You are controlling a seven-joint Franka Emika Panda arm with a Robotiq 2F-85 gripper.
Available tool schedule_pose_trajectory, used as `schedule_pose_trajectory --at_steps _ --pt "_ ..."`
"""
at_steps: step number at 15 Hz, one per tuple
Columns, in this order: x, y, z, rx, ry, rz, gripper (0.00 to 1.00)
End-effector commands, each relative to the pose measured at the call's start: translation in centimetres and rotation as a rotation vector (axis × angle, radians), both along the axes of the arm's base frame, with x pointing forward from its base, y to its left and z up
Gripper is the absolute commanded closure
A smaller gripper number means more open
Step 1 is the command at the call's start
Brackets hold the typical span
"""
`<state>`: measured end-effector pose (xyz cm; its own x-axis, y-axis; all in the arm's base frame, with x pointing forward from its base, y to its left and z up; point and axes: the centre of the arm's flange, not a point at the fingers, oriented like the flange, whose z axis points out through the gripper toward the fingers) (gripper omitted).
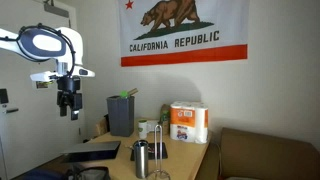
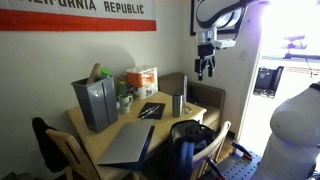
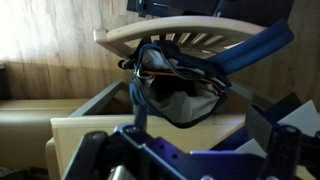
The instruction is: Open the laptop
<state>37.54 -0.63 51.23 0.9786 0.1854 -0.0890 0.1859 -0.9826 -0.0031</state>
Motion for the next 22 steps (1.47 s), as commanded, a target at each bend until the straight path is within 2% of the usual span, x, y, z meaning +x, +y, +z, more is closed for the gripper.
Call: schedule_pose_trajectory --at_steps 1,6,9,13,15,18,22 --pt "0.0 0.0 0.0 0.000 0.000 0.000 0.00" --pt "0.0 0.0 0.0 0.000 0.000 0.000 0.00" --pt "1.4 0.7 -3.1 -0.009 0.066 0.066 0.00" --pt "4.1 2.9 -10.8 0.056 0.118 0.194 0.00" --pt "5.5 4.3 -15.4 0.064 0.120 0.245 0.00" --pt "7.1 6.0 -21.5 0.061 0.083 0.312 0.00" --pt "9.8 9.1 -27.6 0.073 -0.015 0.364 0.00"
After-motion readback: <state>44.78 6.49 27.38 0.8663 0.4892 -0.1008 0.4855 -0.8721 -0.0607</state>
